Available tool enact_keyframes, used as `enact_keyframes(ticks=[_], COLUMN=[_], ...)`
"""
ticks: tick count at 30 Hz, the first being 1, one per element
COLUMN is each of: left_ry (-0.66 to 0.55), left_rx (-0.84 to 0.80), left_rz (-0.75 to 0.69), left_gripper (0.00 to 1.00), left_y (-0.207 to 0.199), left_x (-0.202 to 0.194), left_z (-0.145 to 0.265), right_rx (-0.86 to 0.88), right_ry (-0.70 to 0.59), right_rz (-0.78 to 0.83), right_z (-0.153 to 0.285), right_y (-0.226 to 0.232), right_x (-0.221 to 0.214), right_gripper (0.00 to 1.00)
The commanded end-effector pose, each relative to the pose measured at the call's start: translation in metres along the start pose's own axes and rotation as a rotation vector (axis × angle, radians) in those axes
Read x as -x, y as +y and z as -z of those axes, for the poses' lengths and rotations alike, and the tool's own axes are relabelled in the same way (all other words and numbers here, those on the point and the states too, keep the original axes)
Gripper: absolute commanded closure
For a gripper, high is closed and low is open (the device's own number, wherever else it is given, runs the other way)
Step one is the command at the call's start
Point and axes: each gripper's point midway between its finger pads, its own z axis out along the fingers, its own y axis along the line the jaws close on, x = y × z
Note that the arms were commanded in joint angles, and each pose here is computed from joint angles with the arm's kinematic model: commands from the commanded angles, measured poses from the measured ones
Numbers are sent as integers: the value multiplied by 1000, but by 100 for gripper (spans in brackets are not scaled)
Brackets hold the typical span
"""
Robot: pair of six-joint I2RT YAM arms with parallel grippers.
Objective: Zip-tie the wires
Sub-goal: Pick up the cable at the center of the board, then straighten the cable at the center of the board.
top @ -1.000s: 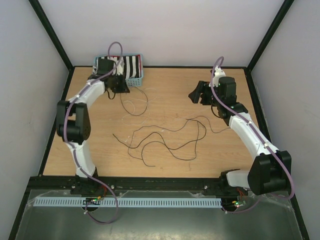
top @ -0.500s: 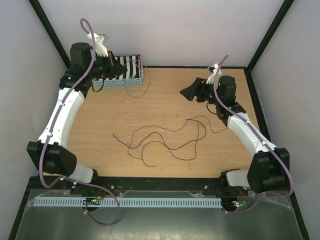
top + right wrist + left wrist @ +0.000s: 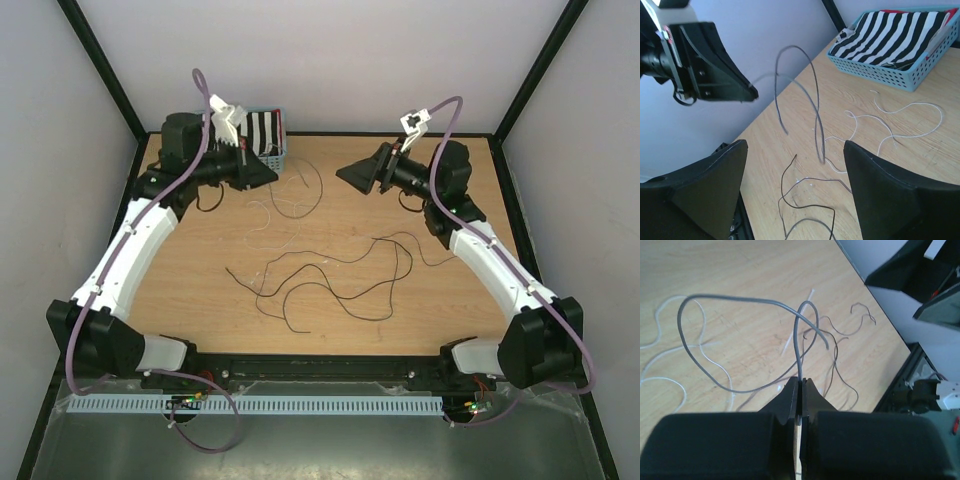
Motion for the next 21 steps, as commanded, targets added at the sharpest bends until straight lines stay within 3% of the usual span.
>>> enact_keyframes(ticks=[1,12,21], left_ry=[16,68,88], left_rx=[-60,-96,-119], left_rz=[-33,-47,-61], left_gripper=[100,100,100], left_y=[-21,-35,-46], left_x=[-11,-36,-45], left_z=[5,0,-3], right_rx=[122,168,148], right_ry=[-40,93,159], right_rz=[53,100,97], right_z=[4,-10,-23], right_y=[43,74,67], right_x=[25,-5,-34], right_gripper=[12,23,29])
